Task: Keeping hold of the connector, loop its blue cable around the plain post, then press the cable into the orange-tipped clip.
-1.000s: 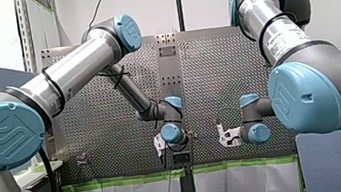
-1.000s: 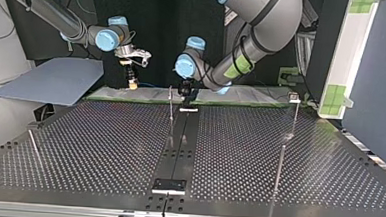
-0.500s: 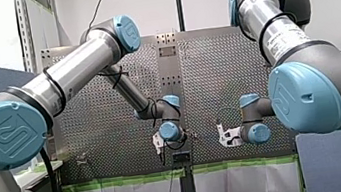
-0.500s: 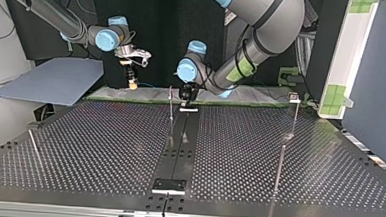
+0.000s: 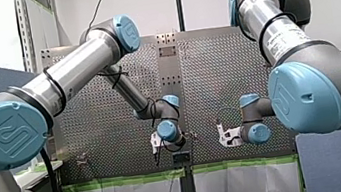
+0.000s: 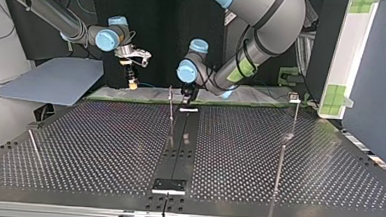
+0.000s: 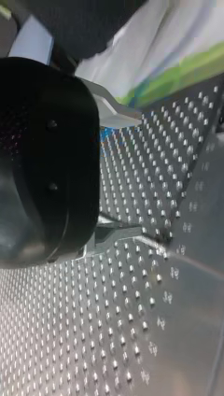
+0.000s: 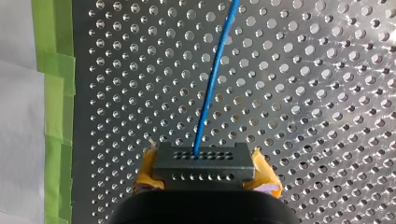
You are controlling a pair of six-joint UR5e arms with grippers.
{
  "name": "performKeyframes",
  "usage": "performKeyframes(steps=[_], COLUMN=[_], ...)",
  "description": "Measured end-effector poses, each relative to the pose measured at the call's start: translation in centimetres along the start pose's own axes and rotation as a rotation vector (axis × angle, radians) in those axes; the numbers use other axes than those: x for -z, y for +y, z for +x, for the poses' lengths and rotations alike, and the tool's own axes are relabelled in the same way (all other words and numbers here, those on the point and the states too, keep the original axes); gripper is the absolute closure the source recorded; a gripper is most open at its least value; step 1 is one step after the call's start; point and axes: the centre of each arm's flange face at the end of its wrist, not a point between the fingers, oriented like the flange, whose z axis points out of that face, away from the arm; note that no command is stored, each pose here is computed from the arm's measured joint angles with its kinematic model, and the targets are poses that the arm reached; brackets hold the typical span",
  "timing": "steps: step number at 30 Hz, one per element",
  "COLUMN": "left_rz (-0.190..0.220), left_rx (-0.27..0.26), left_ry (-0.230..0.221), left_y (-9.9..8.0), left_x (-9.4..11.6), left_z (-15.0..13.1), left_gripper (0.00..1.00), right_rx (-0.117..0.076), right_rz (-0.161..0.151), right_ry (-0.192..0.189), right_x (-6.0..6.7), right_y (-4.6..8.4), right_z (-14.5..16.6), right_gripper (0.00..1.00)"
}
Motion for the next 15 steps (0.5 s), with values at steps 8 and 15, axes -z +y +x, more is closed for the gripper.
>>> performKeyframes(steps=[8,15], left_rz=[0.006,0.036], left_rx=[-0.092,-0.052], left_ry=[0.061,0.027], left_y=[-1.1,-1.1], left_x=[1.9,3.5], left_z=[1.9,1.0], left_gripper=[0.0,0.0], right_rx=[0.0,0.0], right_rz=[0.0,0.0], right_ry=[0.0,0.0], right_x=[0.0,0.0], right_y=[0.0,0.0], right_z=[0.0,0.0], right_gripper=[1.0,1.0])
